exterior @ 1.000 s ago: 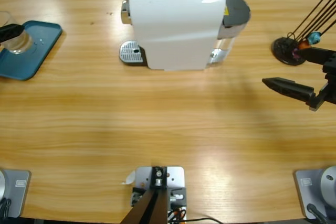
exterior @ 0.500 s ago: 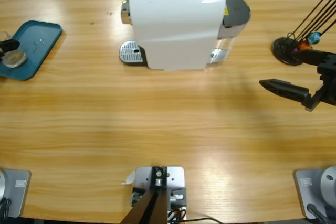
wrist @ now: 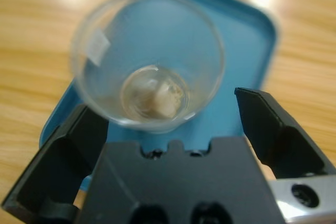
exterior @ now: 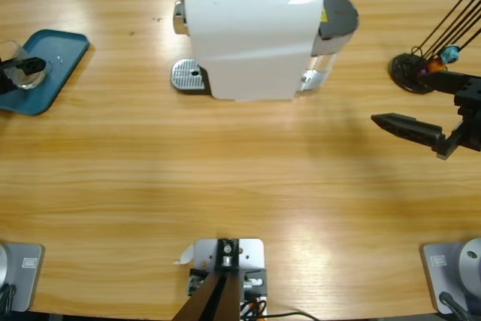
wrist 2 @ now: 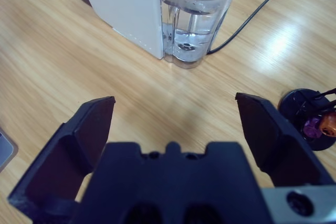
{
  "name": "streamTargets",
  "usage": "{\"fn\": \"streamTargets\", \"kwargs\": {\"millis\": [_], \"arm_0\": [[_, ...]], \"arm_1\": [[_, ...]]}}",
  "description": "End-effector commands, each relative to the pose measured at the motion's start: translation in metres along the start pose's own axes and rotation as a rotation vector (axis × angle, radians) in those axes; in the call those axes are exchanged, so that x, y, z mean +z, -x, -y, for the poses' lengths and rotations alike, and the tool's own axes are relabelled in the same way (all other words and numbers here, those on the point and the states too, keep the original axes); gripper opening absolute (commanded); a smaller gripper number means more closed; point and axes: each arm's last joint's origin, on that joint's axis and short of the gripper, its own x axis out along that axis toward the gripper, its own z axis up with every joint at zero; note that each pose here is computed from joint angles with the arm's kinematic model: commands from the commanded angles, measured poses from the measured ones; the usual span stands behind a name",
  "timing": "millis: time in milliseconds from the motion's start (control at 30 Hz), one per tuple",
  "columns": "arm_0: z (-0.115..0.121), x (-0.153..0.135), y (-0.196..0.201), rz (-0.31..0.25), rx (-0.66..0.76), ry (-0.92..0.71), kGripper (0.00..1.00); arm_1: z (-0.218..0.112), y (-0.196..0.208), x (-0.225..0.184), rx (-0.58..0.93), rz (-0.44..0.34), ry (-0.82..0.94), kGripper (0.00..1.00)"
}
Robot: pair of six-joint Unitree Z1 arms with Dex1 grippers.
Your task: Pour coffee
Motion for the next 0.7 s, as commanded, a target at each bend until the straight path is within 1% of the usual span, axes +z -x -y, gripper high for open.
{"fn": "streamTargets", "kwargs": {"millis": [33,100,167,233,300,333,367,400,433,467,533,567,667,700], "arm_0": [[0.018,0.023,0.103,0.121,-0.152,-0.078,1.0],[0.026,0.042,0.131,0.133,-0.205,-0.148,1.0],[0.029,0.054,0.148,0.123,-0.221,-0.202,1.0],[0.029,0.055,0.158,0.106,-0.251,-0.215,1.0],[0.036,0.047,0.164,0.084,-0.37,-0.248,1.0],[0.045,0.041,0.166,0.06,-0.471,-0.287,1.0],[0.059,0.033,0.166,0.014,-0.603,-0.337,1.0],[0.073,0.025,0.162,-0.052,-0.697,-0.387,1.0],[0.082,0.018,0.156,-0.103,-0.745,-0.42,1.0],[0.09,0.012,0.151,-0.141,-0.786,-0.444,1.0],[0.103,0.007,0.143,-0.17,-0.843,-0.47,1.0],[0.109,0.004,0.137,-0.193,-0.857,-0.489,1.0],[0.122,-0.013,0.115,-0.293,-0.847,-0.565,0.997],[0.126,-0.015,0.111,-0.299,-0.851,-0.576,0.985]], "arm_1": [[-0.002,-0.006,-0.009,0.01,-0.041,-0.003,1.0],[-0.002,-0.006,-0.009,0.01,-0.043,-0.003,1.0],[-0.002,-0.006,-0.009,0.01,-0.042,-0.003,1.0],[-0.002,-0.006,-0.009,0.011,-0.039,-0.003,1.0],[-0.002,-0.006,-0.009,0.011,-0.043,-0.003,1.0],[-0.002,-0.007,-0.009,0.01,-0.045,-0.003,1.0],[-0.002,-0.007,-0.009,0.01,-0.045,-0.003,1.0],[-0.002,-0.007,-0.009,0.01,-0.044,-0.003,1.0],[-0.002,-0.007,-0.009,0.01,-0.044,-0.003,1.0],[-0.002,-0.007,-0.009,0.009,-0.044,-0.003,1.0],[-0.002,-0.009,-0.009,0.007,-0.056,-0.002,1.0],[-0.002,-0.012,-0.009,0.007,-0.07,-0.001,1.0],[-0.002,-0.019,-0.008,0.007,-0.1,0.009,1.0],[-0.002,-0.019,-0.008,0.007,-0.1,0.009,1.0]]}}
